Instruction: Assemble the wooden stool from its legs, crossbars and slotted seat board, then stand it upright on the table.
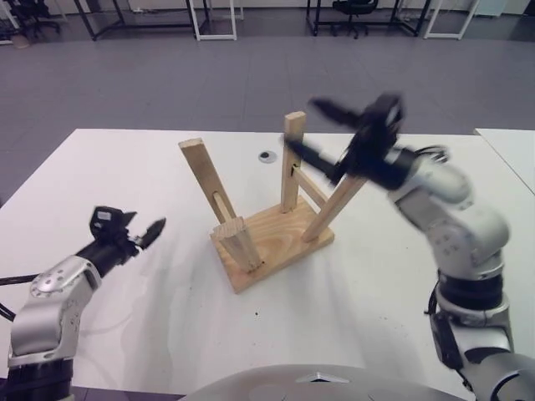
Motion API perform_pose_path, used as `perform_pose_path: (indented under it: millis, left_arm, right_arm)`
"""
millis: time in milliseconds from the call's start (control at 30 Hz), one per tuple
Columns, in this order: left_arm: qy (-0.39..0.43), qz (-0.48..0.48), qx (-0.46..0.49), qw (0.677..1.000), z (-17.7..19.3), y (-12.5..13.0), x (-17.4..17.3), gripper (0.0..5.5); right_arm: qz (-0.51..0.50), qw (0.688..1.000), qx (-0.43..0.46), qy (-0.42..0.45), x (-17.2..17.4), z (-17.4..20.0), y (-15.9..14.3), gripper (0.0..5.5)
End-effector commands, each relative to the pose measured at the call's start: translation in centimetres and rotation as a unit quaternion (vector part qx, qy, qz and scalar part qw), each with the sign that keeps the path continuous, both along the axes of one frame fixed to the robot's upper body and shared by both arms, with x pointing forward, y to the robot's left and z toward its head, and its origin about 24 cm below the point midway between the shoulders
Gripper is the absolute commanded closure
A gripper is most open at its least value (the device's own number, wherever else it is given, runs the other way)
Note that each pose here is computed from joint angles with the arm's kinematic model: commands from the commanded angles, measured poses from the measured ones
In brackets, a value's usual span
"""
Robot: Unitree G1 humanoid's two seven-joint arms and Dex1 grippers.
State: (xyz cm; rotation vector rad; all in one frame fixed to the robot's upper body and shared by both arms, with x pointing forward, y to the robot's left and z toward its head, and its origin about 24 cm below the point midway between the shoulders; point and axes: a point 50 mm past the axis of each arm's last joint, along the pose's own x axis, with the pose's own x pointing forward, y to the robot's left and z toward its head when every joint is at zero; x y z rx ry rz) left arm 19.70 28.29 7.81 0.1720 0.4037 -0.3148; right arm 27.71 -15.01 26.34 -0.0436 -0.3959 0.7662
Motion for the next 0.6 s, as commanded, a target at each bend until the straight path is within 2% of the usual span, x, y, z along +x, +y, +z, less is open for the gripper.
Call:
perform_pose_path:
  millis: [33,100,167,267,333,367,433,500,600]
  left_arm:
    - [0.104,-0.083,0.092,0.987,-2.6,-1.5,-2.8,1.67]
    - [0.114,-0.097,0.088,0.985,-3.5,-2.7,-2.8,1.67]
    - [0.126,-0.118,0.107,0.979,-5.1,-4.2,-1.7,1.67]
    - [0.099,-0.139,0.11,0.979,-6.2,-6.3,1.0,1.67]
    - [0.067,-0.134,0.101,0.984,-6.2,-7.6,3.5,1.67]
    - [0.057,-0.139,0.106,0.983,-6.3,-8.2,4.5,1.67]
    - [0.044,-0.141,0.091,0.985,-6.1,-8.7,5.1,1.67]
    - [0.051,-0.131,0.097,0.985,-6.3,-7.7,4.2,1.67]
    - [0.072,-0.082,0.137,0.985,-6.3,-3.9,1.4,1.67]
  right_arm:
    - [-0.167,0.983,-0.072,0.042,2.7,-0.9,-5.7,1.2]
    - [-0.173,0.961,-0.175,0.123,4.1,-7.3,-6.1,1.2]
    - [-0.118,0.928,-0.262,0.237,3.4,-16.4,-5.7,1.2]
    - [-0.058,0.903,-0.298,0.305,1.5,-23.4,-4.7,1.2]
    - [0.033,0.892,-0.32,0.318,-0.8,-25.2,-3.3,1.2]
    - [0.07,0.894,-0.313,0.315,-1.7,-24.8,-2.6,1.2]
    - [0.06,0.905,-0.301,0.295,-2.2,-23.6,-2.4,1.2]
    - [-0.009,0.905,-0.304,0.296,-2.2,-23.4,-3.7,1.2]
    - [-0.057,0.901,-0.278,0.328,-4.6,-23.8,-4.8,1.2]
